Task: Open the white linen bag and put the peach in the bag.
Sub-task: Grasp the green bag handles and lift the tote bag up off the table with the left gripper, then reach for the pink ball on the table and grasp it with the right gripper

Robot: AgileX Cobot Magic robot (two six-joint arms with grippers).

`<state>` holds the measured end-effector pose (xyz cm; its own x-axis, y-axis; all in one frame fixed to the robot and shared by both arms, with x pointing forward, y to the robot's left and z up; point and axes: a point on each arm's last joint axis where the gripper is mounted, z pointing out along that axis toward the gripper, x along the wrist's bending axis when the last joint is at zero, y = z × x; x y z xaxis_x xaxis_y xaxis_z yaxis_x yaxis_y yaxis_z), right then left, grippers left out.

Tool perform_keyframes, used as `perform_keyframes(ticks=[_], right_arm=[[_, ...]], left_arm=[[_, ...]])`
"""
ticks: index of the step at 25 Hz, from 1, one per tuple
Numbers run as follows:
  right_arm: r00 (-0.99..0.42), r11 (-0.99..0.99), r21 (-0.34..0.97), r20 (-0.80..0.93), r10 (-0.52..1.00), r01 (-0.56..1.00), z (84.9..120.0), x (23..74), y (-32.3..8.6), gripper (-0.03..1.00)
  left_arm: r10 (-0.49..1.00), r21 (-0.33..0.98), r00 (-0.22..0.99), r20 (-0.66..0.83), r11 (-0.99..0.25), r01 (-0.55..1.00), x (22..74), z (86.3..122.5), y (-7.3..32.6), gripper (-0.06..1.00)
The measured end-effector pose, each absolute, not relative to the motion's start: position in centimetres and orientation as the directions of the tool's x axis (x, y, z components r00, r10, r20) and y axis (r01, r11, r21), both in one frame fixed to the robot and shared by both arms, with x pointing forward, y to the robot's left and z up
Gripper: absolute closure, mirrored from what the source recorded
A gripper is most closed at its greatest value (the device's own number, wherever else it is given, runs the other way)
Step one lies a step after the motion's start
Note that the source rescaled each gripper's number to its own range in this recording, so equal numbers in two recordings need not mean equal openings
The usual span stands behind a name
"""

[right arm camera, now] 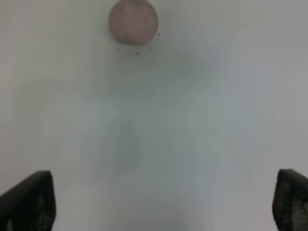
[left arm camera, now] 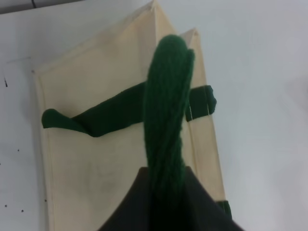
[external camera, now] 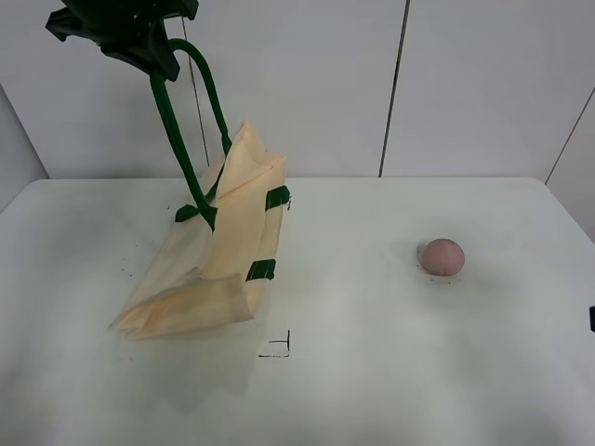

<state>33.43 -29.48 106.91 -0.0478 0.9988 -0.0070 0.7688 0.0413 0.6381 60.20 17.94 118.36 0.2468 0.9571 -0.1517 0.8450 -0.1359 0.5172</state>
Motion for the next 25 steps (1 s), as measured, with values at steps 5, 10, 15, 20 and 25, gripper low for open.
perform_keyframes(ticks=[5, 10, 15, 20, 25], right_arm=[[-0.048, 0.040, 0.454, 0.005, 0.999, 0.890, 106.8, 41.6, -29.1, -0.03], [-0.046, 0.040, 0.329, 0.010, 0.999, 0.943, 104.8, 50.5, -28.7, -0.03], [-0.045, 0.041, 0.253, 0.010, 0.999, 0.967, 101.4, 58.5, -28.4, -0.03], [-0.064, 0.055, 0.204, 0.037, 0.997, 0.977, 97.9, 62.9, -27.9, -0.03], [-0.067, 0.054, 0.182, 0.061, 0.996, 0.982, 95.5, 64.0, -27.6, -0.03]], left_arm=[[0.957, 0.520, 0.249, -0.150, -0.138, 0.843, 60.1, 118.4, 18.0, 0.94], [0.957, 0.520, 0.249, -0.150, -0.138, 0.843, 60.1, 118.5, 18.0, 0.94], [0.957, 0.520, 0.250, -0.150, -0.138, 0.843, 60.1, 118.5, 18.0, 0.94], [0.956, 0.520, 0.251, -0.150, -0.139, 0.843, 60.1, 118.5, 18.0, 0.94], [0.956, 0.520, 0.251, -0.150, -0.139, 0.843, 60.1, 118.5, 18.0, 0.94]])
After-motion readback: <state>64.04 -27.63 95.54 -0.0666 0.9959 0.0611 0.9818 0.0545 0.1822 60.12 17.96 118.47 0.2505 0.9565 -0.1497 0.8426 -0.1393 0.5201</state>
